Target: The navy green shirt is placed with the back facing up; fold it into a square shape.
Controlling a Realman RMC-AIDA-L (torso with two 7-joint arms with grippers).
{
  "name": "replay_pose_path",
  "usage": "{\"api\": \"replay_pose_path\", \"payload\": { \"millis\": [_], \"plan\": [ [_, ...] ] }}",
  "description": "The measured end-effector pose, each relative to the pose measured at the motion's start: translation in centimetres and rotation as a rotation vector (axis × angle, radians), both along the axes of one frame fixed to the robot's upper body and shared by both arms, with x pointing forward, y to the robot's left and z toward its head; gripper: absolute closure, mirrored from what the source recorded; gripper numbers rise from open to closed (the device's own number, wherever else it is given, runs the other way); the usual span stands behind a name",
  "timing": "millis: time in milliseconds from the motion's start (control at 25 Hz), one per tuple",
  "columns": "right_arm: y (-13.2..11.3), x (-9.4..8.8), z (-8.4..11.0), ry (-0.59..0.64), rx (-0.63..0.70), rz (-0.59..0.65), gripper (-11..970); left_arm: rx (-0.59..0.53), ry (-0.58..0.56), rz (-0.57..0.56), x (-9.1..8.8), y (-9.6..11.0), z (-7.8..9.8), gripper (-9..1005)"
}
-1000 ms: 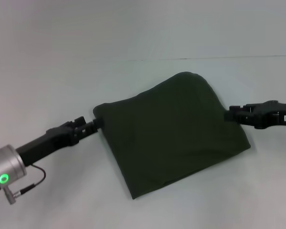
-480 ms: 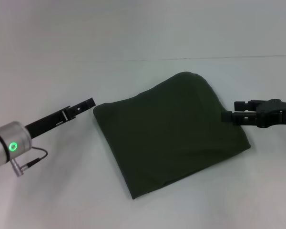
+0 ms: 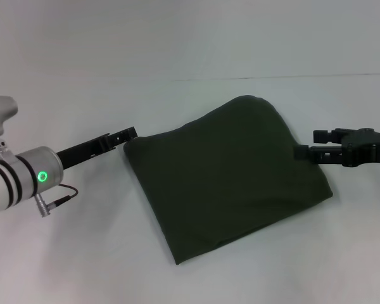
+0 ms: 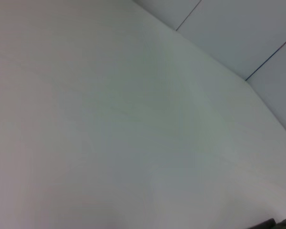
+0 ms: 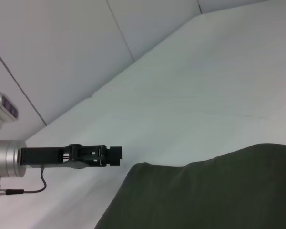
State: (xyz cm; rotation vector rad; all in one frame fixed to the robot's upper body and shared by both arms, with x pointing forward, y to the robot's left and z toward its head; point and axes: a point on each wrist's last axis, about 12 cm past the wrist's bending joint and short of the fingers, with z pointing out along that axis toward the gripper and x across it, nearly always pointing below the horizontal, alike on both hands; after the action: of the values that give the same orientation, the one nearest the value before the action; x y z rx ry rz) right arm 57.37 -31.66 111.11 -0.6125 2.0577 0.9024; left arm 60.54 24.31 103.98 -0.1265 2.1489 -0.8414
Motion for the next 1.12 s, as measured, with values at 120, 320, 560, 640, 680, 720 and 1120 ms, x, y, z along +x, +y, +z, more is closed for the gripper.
{"api": "replay_pose_path", "payload": {
  "millis": [120,320,560,640,680,720,1120],
  "plan": [
    [-0.2,-0.1,0.0,-0.006,0.003,-0.007,22,0.01,0.004,-0.009,0.2,-0.5,0.0,90],
    [-0.3,-0.2,-0.2,-0.016,0.005,-0.011,14,0.021,0.018,-0.029,0.2,-1.4,-0.2,92],
    [-0.4,-0.2,-0.1,-0.018,0.007,-0.016,14,0.031,0.022,-0.066,0.3,-2.4,-0.3,93],
    [-0.4,-0.2,-0.1,-0.018,0.007,-0.016,14,0.034,0.022,-0.074,0.3,-2.6,-0.2,92],
    [-0.4,-0.2,-0.1,-0.018,0.007,-0.016,14,0.035,0.022,-0.077,0.3,-2.7,-0.2,92],
    [-0.4,-0.2,-0.1,-0.018,0.008,-0.016,14,0.035,0.022,-0.079,0.3,-2.7,-0.2,95],
    [-0.4,-0.1,0.0,-0.029,0.016,-0.018,15,0.056,0.015,-0.103,0.4,-3.0,-0.1,128]
  ]
}}
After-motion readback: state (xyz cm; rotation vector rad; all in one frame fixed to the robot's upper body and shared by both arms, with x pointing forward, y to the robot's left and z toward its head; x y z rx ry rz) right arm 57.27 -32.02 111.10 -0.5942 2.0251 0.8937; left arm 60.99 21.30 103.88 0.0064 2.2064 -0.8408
